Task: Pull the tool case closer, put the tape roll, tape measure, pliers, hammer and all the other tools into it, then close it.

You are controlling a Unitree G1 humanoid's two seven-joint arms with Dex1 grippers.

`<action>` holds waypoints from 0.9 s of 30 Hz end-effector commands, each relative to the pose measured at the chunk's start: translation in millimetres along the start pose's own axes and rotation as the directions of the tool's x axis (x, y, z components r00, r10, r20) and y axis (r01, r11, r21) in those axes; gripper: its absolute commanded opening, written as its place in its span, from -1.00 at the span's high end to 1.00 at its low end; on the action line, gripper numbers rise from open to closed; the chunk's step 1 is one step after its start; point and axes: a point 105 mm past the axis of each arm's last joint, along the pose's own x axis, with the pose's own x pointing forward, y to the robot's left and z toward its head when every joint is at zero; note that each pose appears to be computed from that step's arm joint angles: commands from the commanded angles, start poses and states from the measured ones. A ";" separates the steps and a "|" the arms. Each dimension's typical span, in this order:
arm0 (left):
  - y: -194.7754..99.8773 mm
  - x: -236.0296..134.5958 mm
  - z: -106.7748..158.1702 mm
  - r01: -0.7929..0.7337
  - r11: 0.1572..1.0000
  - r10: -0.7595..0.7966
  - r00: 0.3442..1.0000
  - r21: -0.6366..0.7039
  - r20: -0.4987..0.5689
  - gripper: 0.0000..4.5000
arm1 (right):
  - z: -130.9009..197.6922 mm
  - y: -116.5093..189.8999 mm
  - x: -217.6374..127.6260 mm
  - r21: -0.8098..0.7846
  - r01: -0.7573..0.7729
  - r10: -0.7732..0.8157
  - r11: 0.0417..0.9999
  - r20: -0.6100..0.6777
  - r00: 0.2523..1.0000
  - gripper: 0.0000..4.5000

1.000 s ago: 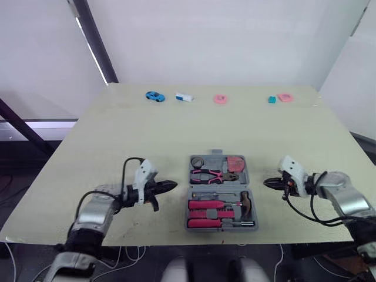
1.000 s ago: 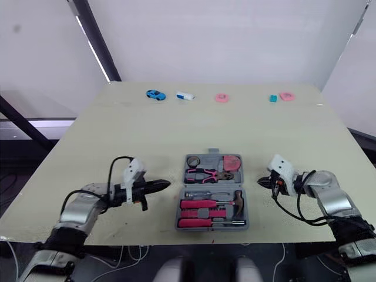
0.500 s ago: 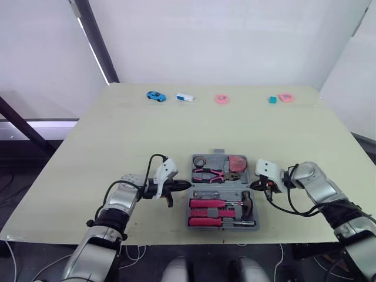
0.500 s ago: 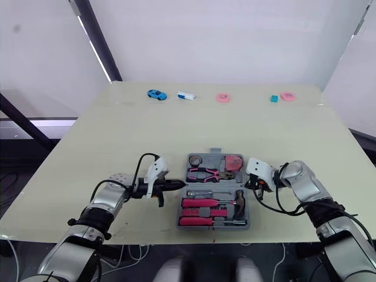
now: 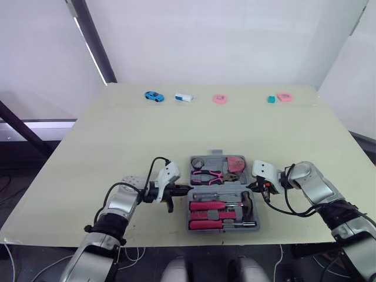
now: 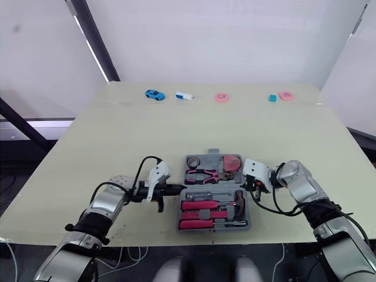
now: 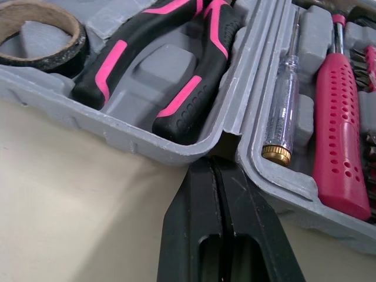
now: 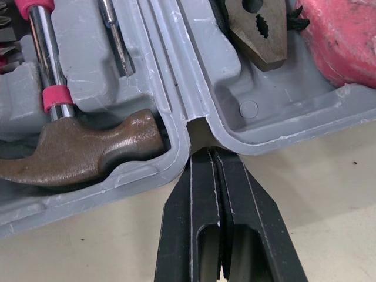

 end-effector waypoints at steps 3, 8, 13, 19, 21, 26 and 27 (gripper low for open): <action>-16.4 7.3 7.8 0.064 0.997 -0.065 0.998 0.038 0.017 1.00 | 15.2 14.5 5.1 -0.051 -0.055 0.057 0.997 0.044 0.997 0.99; -20.2 3.8 -0.7 0.057 0.998 -0.057 0.998 0.025 0.001 1.00 | 14.2 21.6 4.9 -0.046 -0.065 0.067 0.997 0.046 0.997 0.99; -23.2 1.8 -6.2 0.053 0.998 -0.053 0.999 0.019 -0.010 1.00 | 9.1 24.7 4.5 -0.036 -0.063 0.064 0.997 0.037 0.997 0.99; -22.1 -0.2 -10.1 0.039 0.999 -0.039 0.999 0.012 -0.018 1.00 | 9.0 27.1 5.3 -0.031 -0.066 0.067 0.997 0.039 0.997 0.99; -22.1 -1.3 -11.1 0.037 0.999 -0.037 0.999 0.011 -0.020 1.00 | 9.5 29.0 6.4 -0.029 -0.071 0.072 0.997 0.042 0.997 0.99; -24.6 -6.1 -16.3 0.032 0.999 -0.032 0.999 0.006 -0.030 1.00 | 9.9 31.6 7.8 -0.023 -0.075 0.076 0.997 0.046 0.996 0.99; -25.0 -7.0 -17.4 0.031 1.000 -0.031 0.999 0.004 -0.031 1.00 | 9.8 32.0 7.8 -0.022 -0.075 0.076 0.997 0.046 0.996 0.99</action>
